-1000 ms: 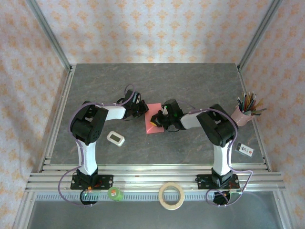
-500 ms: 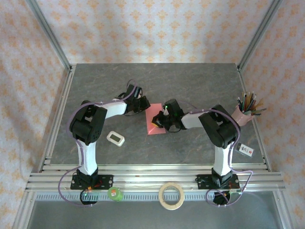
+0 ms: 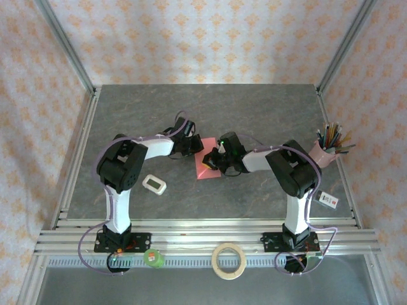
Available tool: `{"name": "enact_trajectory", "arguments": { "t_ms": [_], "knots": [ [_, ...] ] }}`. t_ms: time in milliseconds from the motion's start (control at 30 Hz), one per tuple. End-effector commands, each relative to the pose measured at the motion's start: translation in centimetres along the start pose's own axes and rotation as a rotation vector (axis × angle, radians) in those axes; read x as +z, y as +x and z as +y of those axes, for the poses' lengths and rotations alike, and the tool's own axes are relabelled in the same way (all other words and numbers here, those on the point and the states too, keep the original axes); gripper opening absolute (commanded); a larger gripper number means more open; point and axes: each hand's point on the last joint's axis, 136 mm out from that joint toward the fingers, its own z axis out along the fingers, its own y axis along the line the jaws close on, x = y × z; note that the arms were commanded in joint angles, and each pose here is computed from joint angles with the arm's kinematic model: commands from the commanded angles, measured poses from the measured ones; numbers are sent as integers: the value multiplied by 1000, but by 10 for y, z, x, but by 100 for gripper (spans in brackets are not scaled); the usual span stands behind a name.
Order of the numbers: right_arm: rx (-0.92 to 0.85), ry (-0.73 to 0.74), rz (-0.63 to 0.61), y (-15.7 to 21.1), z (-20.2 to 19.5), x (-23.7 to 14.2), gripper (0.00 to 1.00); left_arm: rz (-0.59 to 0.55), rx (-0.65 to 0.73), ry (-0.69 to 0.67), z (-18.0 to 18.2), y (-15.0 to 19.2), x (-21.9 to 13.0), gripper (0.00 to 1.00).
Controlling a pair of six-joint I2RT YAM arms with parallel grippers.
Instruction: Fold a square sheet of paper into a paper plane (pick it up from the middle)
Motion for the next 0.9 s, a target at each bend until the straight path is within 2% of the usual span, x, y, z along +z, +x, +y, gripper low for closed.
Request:
{"name": "enact_trajectory", "arguments": {
  "t_ms": [0, 867],
  "knots": [
    [-30, -46, -18, 1, 13, -6, 2, 42, -2, -74, 23, 14, 9, 8],
    [-7, -32, -15, -2, 3, 4, 2, 48, -5, -89, 30, 20, 12, 7]
  ]
}}
